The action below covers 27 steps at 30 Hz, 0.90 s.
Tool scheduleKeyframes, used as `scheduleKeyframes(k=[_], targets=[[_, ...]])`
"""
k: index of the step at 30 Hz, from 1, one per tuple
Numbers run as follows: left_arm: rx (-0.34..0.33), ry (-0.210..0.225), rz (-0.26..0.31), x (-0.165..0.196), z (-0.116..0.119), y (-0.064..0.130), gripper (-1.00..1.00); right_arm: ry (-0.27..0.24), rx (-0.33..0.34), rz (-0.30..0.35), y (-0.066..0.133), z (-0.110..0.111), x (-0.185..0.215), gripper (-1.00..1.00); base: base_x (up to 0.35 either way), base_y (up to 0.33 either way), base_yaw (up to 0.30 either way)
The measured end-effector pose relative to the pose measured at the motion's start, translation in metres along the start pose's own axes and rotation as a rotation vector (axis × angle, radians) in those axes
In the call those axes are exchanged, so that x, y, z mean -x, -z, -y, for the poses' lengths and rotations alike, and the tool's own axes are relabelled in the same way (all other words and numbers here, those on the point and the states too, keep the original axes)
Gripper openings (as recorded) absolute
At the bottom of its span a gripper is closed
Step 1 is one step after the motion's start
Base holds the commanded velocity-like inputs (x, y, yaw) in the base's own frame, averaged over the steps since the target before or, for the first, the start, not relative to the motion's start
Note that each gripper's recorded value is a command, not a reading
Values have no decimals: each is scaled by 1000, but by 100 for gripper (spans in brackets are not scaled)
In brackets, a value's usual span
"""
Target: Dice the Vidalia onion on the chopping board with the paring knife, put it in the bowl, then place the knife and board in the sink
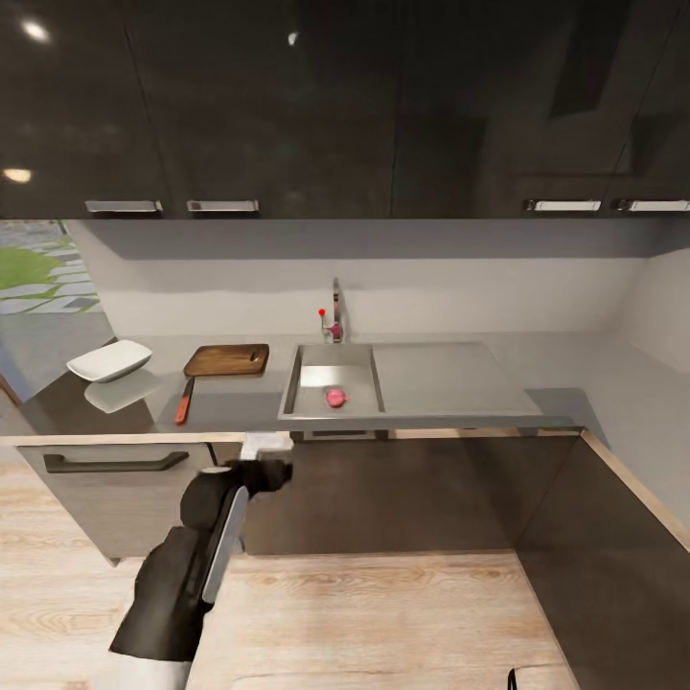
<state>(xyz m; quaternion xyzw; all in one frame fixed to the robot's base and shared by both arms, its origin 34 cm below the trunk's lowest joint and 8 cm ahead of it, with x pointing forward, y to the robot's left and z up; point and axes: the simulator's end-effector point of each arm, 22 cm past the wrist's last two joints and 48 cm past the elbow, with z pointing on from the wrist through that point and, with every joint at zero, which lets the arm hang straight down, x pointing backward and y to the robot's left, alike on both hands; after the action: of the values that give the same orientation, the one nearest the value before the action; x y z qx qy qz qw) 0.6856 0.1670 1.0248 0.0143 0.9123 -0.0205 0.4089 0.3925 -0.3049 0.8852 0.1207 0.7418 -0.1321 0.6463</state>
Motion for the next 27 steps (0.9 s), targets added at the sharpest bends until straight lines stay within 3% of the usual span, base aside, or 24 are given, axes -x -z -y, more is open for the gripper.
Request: scheduleKeyframes(k=[4, 10, 14, 18, 27], targets=[[-4, -33, 70, 93, 9, -9, 100, 1, 0, -5, 1, 0, -2, 100, 0, 0, 0], [-8, -64, 117, 184, 17, -9, 100, 4, 1, -16, 3, 0, -6, 100, 0, 0, 0], [-22, -65, 105, 197, 22, -11, 100, 5, 2, -18, 4, 0, -7, 100, 0, 0, 0], [-76, -44, 30, 179, 34, -27, 100, 4, 2, -18, 4, 0, -7, 100, 0, 0, 0], [-75, -43, 80, 197, 27, -15, 100, 0, 8, -17, 5, -3, -7, 100, 7, 0, 0]])
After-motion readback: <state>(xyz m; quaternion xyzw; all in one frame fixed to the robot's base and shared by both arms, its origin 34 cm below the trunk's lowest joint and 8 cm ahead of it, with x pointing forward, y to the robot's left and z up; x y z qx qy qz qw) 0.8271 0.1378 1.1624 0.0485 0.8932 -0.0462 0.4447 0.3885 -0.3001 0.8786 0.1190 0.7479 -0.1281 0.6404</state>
